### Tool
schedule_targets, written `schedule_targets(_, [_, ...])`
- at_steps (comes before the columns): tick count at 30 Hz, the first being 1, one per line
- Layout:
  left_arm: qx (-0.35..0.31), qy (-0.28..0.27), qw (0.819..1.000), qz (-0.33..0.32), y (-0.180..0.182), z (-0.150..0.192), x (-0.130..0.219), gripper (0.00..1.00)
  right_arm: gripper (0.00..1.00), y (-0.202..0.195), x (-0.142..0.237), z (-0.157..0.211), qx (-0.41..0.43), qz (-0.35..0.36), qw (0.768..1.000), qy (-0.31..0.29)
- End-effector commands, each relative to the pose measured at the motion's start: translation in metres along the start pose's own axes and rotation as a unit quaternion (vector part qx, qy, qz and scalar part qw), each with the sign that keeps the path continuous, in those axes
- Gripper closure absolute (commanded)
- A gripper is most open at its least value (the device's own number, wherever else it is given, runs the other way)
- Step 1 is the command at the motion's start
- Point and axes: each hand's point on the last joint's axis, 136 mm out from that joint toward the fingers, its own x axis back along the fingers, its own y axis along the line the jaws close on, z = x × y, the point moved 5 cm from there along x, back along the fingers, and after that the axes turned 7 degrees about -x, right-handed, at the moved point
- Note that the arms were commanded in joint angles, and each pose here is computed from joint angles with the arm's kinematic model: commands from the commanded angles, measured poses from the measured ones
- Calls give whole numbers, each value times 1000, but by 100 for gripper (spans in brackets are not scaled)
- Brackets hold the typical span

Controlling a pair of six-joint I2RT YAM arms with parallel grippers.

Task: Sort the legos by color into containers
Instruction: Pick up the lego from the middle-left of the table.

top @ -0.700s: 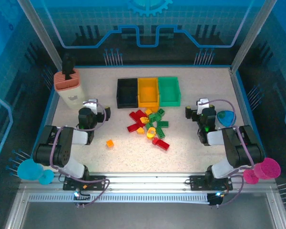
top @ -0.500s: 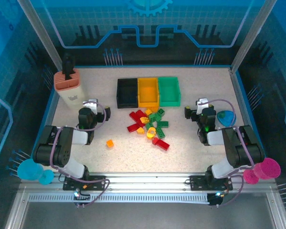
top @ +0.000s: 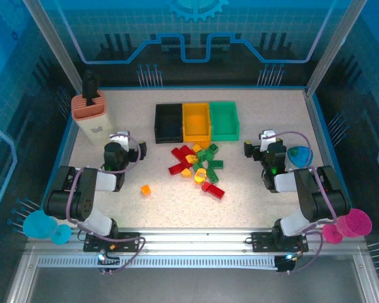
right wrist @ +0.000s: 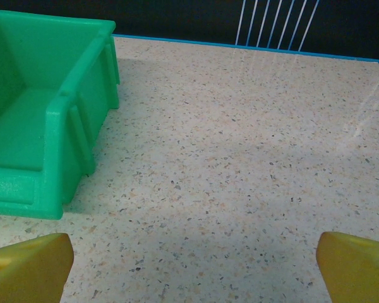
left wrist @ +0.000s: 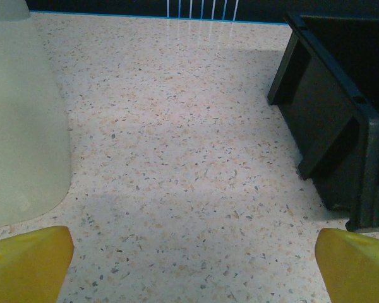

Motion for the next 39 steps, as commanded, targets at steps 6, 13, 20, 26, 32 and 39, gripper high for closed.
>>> schedule_targets(6, [3,-27,1000,7,1,-15,-1,1,0,-1,-2,-11,3,0,1000,-14])
schedule_targets(13, [12,-33,999,-39,11,-17,1,1,0,22,18,-34,55,-36,998,-26])
schedule_targets(20, [76,-38,980,-180,10,-108,64,1,0,30,83,-108,-84,-35,994,-54])
schedule_targets(26, [250,126,954,-105,6,-139,114,1,0,44,89,-117,-217,-99,964,113])
schedule_targets(32, [336,217,915,59,-55,-131,141,1,0,20,95,-100,-357,-3,923,144])
schedule_targets(39, [264,248,929,71,-72,-85,176,1,0,74,94,-70,-263,-128,930,224])
